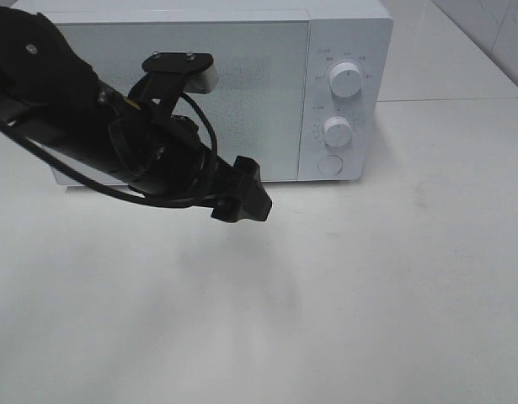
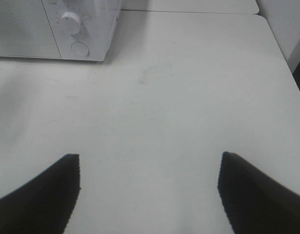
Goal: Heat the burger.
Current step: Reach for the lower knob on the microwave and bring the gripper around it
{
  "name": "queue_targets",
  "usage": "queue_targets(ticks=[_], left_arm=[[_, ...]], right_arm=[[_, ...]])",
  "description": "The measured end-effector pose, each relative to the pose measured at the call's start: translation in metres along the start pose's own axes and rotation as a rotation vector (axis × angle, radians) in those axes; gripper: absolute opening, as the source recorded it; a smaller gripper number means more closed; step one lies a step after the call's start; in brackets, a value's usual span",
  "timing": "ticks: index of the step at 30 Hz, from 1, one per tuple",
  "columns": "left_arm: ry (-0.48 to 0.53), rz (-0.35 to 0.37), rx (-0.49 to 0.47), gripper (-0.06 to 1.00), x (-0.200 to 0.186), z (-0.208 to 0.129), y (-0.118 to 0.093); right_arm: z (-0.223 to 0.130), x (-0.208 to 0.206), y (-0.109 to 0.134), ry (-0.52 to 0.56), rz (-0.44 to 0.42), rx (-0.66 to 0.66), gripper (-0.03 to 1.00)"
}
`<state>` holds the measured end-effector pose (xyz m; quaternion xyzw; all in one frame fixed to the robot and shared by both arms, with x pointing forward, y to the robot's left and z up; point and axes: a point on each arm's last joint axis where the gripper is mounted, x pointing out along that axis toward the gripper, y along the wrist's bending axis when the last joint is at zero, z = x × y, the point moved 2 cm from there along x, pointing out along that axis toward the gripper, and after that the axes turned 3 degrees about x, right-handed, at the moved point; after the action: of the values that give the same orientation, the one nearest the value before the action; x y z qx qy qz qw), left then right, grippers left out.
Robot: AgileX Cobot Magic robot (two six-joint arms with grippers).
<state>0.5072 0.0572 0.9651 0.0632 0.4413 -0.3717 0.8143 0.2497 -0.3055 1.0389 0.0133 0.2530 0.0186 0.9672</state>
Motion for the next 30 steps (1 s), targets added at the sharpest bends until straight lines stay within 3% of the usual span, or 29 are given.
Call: queue_targets(ticks=[6,11,14,17,19,20,22,28,30], left_arm=[[0.139,-0.036,0.076,0.99,-0.03,-0.011,0.006],[0.287,-0.074,-0.004,0.99,-0.065,-0.026,0.021],[0.323,-0.06,-0.088,0.99,-0.087,-0.032,0.04],[0.327,-0.049,-0.113,0.99,-0.093,-0.033,0.046],[0.33,-0.001,-0.188,0.99,-0.113,-0.038,0.066],[0.33,-0.001,-0.188,0.99,-0.113,-0.038,0.066],[0.322,0.076,-0.282,0.99,-0.139,-0.049,0.089],[0.306,0.148,-0.41,0.99,-0.163,-0.071,0.107],[0.274,0.204,-0.519,0.99,-0.181,-0.094,0.115]], right_arm=[[0.0,0.0,0.0,0.0,0.0,0.0,0.75],[0.0,0.0,0.0,0.0,0.0,0.0,0.75],[0.0,0.0,0.0,0.0,0.0,0.0,0.75],[0.0,0.0,0.0,0.0,0.0,0.0,0.75],[0.0,0.0,0.0,0.0,0.0,0.0,0.75],[0.0,0.0,0.0,0.0,0.0,0.0,0.75],[0.0,0.0,0.0,0.0,0.0,0.0,0.75],[0.0,0.0,0.0,0.0,0.0,0.0,0.75],[0.0,0.0,0.0,0.0,0.0,0.0,0.75]])
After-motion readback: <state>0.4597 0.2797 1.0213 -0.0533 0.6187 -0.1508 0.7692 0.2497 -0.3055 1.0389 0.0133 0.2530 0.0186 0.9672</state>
